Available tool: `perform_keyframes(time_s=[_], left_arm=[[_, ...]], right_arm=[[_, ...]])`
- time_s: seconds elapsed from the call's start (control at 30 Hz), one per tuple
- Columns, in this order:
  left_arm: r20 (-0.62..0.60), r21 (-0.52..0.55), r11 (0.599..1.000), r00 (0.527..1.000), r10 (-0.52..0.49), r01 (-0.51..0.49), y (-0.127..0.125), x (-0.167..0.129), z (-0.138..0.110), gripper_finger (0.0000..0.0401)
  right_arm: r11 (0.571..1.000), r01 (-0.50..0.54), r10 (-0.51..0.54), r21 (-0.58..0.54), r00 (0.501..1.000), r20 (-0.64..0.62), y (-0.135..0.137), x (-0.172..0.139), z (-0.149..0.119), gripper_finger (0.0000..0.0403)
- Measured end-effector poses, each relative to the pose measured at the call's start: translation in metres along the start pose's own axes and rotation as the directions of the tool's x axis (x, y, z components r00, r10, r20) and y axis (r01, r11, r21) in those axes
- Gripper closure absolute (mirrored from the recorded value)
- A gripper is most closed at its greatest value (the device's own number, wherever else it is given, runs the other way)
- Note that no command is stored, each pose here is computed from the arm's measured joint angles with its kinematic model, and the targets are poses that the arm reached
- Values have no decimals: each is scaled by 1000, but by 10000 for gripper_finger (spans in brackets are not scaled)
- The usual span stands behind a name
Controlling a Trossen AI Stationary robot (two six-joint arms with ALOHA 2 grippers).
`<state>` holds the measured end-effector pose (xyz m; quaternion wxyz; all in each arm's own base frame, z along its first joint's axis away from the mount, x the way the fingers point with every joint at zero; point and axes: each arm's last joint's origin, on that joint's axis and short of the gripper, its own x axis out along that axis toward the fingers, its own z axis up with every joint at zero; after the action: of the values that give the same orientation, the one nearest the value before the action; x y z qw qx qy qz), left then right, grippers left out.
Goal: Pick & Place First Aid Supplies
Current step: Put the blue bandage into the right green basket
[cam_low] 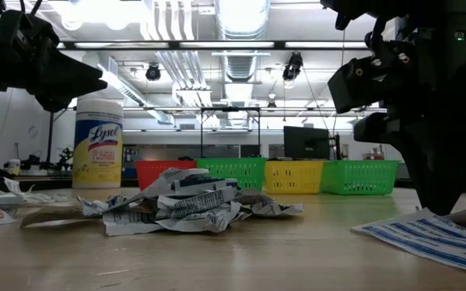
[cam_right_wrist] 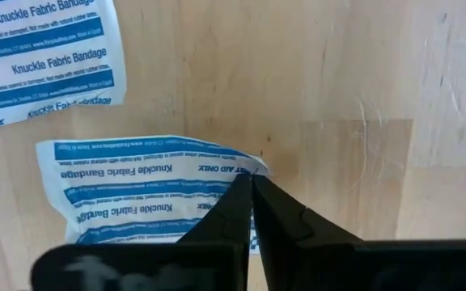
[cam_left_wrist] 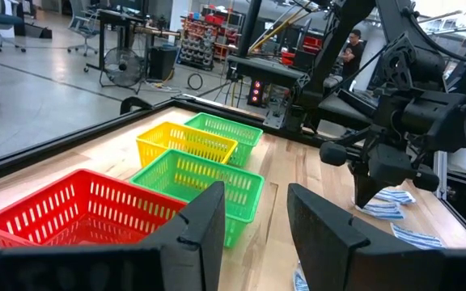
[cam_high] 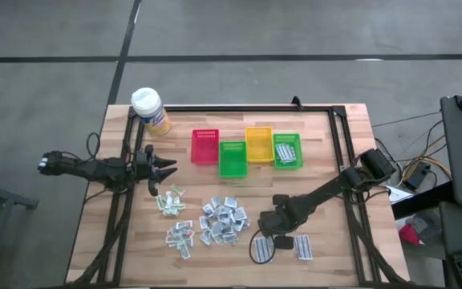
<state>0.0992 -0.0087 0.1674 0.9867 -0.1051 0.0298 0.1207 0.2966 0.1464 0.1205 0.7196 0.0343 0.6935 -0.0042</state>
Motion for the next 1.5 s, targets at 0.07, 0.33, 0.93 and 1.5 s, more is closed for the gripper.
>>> perform_keyframes(time_s=[0.07, 0.33, 0.93, 1.5], left_arm=[[0, 0, 1000, 1000, 0, 0, 0, 0, 0, 270], [0, 0, 1000, 1000, 0, 0, 0, 0, 0, 270], [2, 0, 1000, 1000, 0, 0, 0, 0, 0, 270], [2, -1, 1000, 1000, 0, 0, 0, 0, 0, 270]], right_arm=[[1000, 0, 0, -1, 1000, 3, 0, -3, -1, 394], [1000, 11, -11, -3, 1000, 28, -6, -28, -9, 395], [990, -91, 118, -109, 952, 282, -35, -130, -32, 395], [971, -104, 233, -216, 625, 745, -62, -232, -78, 394]])
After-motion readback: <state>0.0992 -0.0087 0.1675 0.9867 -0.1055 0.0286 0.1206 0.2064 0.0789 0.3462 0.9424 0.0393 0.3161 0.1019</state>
